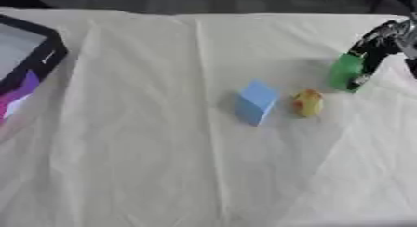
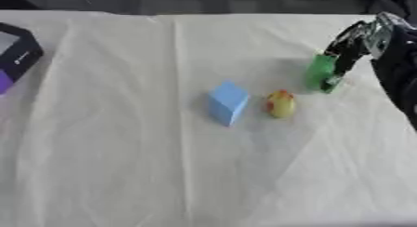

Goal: Pick up the objects with one hand, pass them to the other hand, and then place them into the box on the other side of the table.

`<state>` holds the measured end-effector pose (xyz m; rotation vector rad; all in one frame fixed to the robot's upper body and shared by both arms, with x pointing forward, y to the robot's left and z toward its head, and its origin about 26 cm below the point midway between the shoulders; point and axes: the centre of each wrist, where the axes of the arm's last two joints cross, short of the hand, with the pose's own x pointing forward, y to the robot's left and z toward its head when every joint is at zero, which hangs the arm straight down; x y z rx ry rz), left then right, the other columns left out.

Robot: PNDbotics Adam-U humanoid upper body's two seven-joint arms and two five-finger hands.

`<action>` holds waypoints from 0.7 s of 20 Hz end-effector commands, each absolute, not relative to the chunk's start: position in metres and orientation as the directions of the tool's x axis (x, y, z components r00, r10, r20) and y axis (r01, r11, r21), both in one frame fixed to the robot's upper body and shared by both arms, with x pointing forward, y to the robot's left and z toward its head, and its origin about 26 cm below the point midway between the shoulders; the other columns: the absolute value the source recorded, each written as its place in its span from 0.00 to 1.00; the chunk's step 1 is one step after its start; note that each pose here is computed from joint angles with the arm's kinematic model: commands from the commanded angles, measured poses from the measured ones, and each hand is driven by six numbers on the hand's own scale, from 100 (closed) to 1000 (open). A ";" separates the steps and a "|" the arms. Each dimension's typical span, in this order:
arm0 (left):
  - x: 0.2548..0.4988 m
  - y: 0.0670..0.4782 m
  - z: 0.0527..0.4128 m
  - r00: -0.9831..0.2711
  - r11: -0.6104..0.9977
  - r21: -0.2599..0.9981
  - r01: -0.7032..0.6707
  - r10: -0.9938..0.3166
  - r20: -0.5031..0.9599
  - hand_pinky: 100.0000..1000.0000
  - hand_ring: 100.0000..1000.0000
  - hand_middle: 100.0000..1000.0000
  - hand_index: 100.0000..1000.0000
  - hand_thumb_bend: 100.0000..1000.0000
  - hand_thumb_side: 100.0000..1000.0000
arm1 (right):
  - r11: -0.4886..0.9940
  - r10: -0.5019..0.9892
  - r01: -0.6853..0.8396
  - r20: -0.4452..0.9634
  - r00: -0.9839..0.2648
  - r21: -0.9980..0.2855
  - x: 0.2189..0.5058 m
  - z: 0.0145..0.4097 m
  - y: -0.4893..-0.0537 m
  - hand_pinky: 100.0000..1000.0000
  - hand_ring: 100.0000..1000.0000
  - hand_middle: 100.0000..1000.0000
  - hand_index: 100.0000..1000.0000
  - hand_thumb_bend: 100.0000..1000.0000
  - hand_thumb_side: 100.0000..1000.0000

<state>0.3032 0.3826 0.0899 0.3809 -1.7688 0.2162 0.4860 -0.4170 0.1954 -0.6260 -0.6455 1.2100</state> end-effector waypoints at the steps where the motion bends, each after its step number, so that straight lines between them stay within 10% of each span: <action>1: 0.304 0.382 0.097 -0.214 0.931 0.058 -0.360 -0.142 0.966 0.97 0.76 0.69 0.65 0.00 0.77 | 0.236 0.963 -0.591 0.104 0.250 -0.772 0.484 0.204 -0.425 0.82 0.84 0.78 0.80 0.41 0.00; 14: 0.303 0.383 0.096 -0.212 0.932 0.057 -0.358 -0.140 0.967 0.97 0.76 0.69 0.64 0.00 0.77 | 0.267 0.951 -0.419 0.167 0.260 -0.867 0.482 0.206 -0.428 0.72 0.66 0.46 0.45 0.21 0.00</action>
